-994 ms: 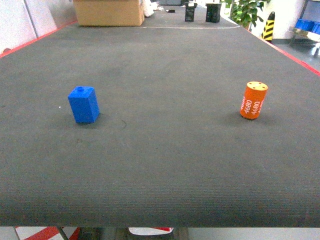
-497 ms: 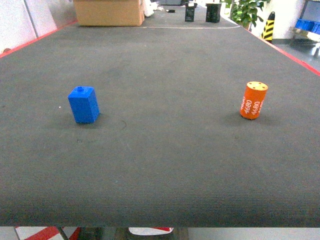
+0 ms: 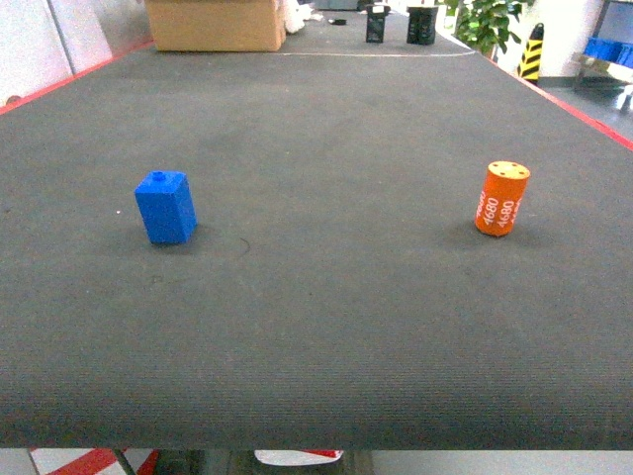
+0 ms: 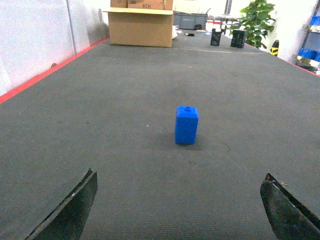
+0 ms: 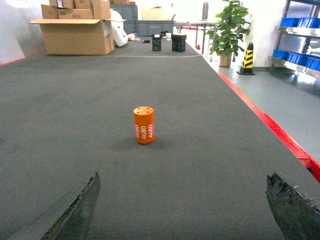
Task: Sort blue parts and orange caps into right shelf containers
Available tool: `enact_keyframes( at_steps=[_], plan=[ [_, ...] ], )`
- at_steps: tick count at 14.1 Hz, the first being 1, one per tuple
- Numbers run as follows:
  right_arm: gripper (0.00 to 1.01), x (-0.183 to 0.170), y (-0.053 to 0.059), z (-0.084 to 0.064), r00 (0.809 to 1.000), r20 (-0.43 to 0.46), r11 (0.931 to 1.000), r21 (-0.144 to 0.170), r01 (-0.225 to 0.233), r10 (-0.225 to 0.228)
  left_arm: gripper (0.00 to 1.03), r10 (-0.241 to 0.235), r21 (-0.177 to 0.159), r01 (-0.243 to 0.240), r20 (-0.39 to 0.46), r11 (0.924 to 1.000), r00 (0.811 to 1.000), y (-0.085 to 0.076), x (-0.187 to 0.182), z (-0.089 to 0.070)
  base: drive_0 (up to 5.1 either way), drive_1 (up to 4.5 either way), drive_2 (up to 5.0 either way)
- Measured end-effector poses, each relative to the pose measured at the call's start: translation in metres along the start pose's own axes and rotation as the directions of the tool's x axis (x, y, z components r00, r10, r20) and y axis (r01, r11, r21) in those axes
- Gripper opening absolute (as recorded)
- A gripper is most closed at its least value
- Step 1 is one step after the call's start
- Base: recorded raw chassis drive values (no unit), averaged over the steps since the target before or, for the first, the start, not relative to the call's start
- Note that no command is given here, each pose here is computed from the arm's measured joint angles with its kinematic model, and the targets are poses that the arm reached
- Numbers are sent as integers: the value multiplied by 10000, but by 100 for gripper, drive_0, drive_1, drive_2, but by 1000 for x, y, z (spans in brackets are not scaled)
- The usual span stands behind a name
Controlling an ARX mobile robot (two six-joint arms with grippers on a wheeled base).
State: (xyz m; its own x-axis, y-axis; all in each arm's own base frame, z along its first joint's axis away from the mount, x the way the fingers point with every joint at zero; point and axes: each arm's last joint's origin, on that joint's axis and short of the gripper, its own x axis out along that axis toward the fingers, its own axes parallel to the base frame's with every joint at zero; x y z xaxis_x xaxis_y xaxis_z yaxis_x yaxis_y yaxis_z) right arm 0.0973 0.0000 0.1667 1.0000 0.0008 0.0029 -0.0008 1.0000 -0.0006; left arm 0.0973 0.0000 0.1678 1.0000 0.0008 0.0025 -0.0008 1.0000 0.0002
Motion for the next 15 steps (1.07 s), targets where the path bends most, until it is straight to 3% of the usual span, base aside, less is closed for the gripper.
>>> enact_keyframes(
  at_steps=[15],
  plan=[
    [98, 0, 0, 0, 10000, 0, 10000, 0, 0, 0, 98, -4, 0, 4, 0, 10000, 10000, 0, 0, 0, 0, 0, 0]
  ],
)
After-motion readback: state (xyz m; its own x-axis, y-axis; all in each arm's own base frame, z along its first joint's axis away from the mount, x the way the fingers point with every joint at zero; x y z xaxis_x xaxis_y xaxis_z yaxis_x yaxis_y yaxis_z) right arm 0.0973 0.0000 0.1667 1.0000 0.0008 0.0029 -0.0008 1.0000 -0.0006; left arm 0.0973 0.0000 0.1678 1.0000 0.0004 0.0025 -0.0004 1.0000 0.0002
